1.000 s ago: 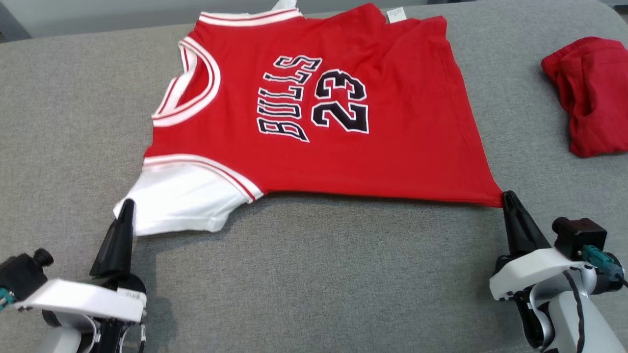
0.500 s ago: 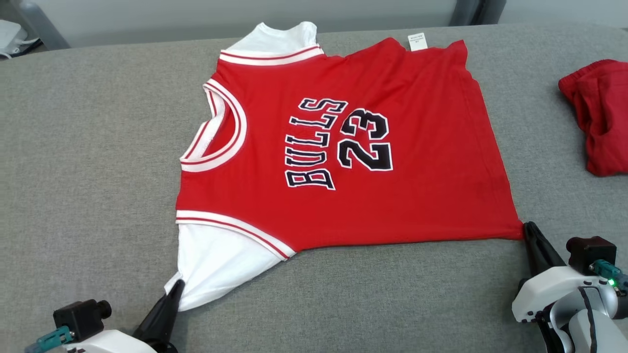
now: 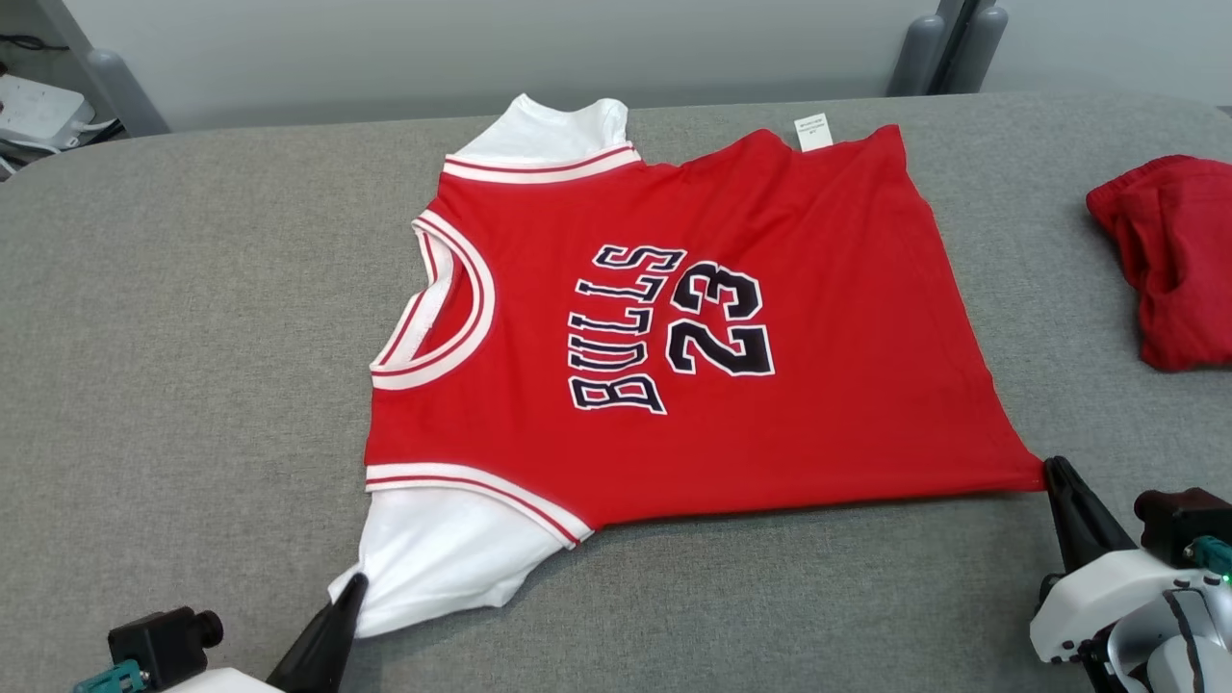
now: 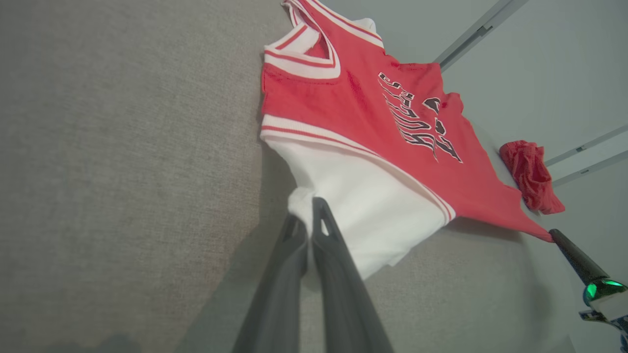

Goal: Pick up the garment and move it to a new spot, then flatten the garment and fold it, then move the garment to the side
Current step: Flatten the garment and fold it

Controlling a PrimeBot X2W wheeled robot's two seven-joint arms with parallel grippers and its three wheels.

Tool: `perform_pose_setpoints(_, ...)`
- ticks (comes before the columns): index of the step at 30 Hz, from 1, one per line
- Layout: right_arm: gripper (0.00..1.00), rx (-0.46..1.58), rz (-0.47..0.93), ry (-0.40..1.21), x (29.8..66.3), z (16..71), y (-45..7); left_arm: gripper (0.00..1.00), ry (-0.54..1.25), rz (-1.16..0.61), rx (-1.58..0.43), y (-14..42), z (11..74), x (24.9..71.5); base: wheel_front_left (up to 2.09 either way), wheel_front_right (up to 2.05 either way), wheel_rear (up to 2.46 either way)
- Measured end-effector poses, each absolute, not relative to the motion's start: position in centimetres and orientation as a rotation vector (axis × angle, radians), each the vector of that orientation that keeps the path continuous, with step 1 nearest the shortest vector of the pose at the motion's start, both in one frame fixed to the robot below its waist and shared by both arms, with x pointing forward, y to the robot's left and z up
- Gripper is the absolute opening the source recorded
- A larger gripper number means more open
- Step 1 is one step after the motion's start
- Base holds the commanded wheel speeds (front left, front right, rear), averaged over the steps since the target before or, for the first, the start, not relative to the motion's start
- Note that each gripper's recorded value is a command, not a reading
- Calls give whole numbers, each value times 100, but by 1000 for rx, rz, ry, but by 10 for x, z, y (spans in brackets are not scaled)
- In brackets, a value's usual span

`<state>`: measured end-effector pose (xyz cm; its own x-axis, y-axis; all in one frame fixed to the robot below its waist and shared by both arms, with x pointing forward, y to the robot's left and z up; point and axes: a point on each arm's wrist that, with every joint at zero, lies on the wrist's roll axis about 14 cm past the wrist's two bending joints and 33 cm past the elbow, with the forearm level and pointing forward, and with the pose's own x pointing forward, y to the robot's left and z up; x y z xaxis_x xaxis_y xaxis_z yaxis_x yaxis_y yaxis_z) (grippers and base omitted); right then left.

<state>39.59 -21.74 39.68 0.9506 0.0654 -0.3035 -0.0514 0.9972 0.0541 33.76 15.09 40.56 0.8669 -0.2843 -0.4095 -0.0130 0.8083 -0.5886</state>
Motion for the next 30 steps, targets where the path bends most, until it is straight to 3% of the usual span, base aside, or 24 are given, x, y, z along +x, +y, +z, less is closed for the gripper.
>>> perform_pose_setpoints(6, 0, 54, 52, 378, 381, 380, -217, 0, 647, -144, -605, 147, 383, 314, 0, 0, 0)
perform_pose_setpoints(16, 0, 64, 57, 453, 372, 359, -213, 0, 706, -86, -616, 146, 357, 310, 0, 0, 0)
perform_pose_setpoints(17, 0, 64, 55, 453, 373, 358, -213, 15, 702, -78, -615, 148, 356, 312, 0, 0, 0)
perform_pose_setpoints(18, 10, 65, 54, 453, 373, 358, -213, 44, 696, -71, -613, 149, 355, 314, 0, 0, 0)
perform_pose_setpoints(19, 35, 66, 52, 453, 374, 358, -213, 100, 692, -66, -612, 149, 354, 316, 0, 0, 0)
perform_pose_setpoints(20, 47, 66, 50, 452, 375, 358, -214, 100, 687, -62, -610, 150, 354, 318, 0, 0, 0)
perform_pose_setpoints(21, 47, 67, 48, 450, 375, 358, -214, 100, 681, -57, -607, 151, 353, 319, 0, 0, 0)
perform_pose_setpoints(22, 100, 68, 46, 449, 375, 358, -214, 100, 677, -54, -603, 152, 353, 320, 0, 0, 0)
perform_pose_setpoints(30, 100, 31, 6, 354, 391, 384, -233, 100, 577, 57, -530, 196, 364, 337, 0, 0, 0)
